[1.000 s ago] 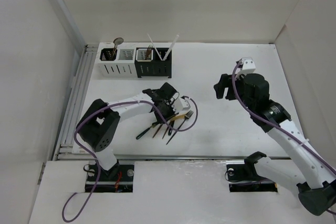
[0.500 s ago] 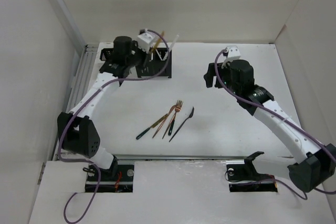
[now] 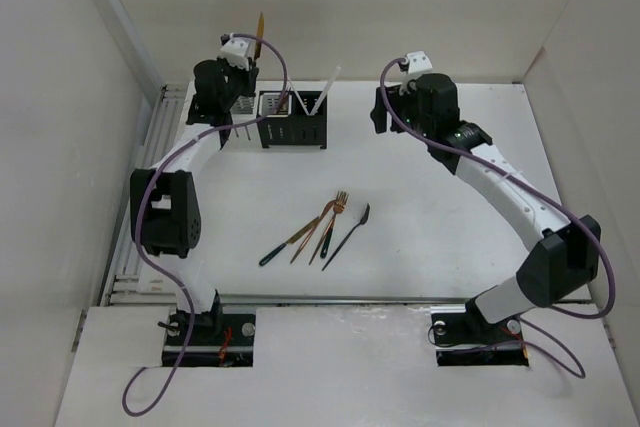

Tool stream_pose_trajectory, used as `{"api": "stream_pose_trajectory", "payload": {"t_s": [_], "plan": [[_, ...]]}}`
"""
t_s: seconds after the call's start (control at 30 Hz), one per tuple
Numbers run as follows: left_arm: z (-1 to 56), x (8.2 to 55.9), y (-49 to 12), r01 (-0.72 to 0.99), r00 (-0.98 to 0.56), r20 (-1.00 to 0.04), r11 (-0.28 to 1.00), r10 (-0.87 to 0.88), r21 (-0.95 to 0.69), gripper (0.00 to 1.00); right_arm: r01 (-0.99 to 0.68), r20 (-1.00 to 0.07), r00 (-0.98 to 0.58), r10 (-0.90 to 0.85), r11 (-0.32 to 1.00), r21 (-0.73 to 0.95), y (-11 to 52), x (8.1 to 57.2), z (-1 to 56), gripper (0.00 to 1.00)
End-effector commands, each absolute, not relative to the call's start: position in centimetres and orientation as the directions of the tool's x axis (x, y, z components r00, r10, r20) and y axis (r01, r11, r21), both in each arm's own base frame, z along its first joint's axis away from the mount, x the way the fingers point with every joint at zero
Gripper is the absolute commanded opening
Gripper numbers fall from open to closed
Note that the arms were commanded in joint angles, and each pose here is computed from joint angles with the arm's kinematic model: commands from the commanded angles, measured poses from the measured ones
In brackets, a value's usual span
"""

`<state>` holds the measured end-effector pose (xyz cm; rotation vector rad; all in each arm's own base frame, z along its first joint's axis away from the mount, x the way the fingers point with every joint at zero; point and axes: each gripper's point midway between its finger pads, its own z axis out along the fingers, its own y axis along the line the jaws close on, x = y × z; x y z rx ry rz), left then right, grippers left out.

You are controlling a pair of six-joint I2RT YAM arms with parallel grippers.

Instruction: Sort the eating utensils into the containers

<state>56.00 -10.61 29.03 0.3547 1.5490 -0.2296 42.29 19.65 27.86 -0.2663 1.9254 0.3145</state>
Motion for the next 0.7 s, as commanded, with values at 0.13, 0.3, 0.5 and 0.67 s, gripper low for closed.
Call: {"api": "stream_pose_trajectory", "payload": {"t_s": [0.13, 0.3, 0.5, 0.67], "plan": [[29.4, 58.4, -8.0, 0.358, 0.104, -0.995, 0.933, 0.008, 0.045, 0.00, -0.329, -0.963, -0.270, -0.012, 0.941, 0.081, 19.2, 44.4, 32.8, 0.79], [25.9, 58.5, -8.0, 0.402, 0.051, -0.999, 0.916, 0.003, 0.023, 0.00, -0.304, -0.964, -0.266, -0.010, 0.950, 0.074, 18.9, 44.9, 33.7, 0.79], [21.6, 57.4, -7.5, 0.429, -0.035, -0.999, 0.903, 0.013, -0.003, 0.02, -0.285, -0.966, -0.258, -0.007, 0.956, 0.069, 18.5, 45.0, 34.5, 0.79], [20.5, 57.1, -6.7, 0.395, 0.012, -0.999, 0.917, 0.050, 0.051, 0.07, -0.293, -0.963, -0.266, -0.047, 0.955, 0.034, 18.2, 44.7, 34.6, 0.79]]}}
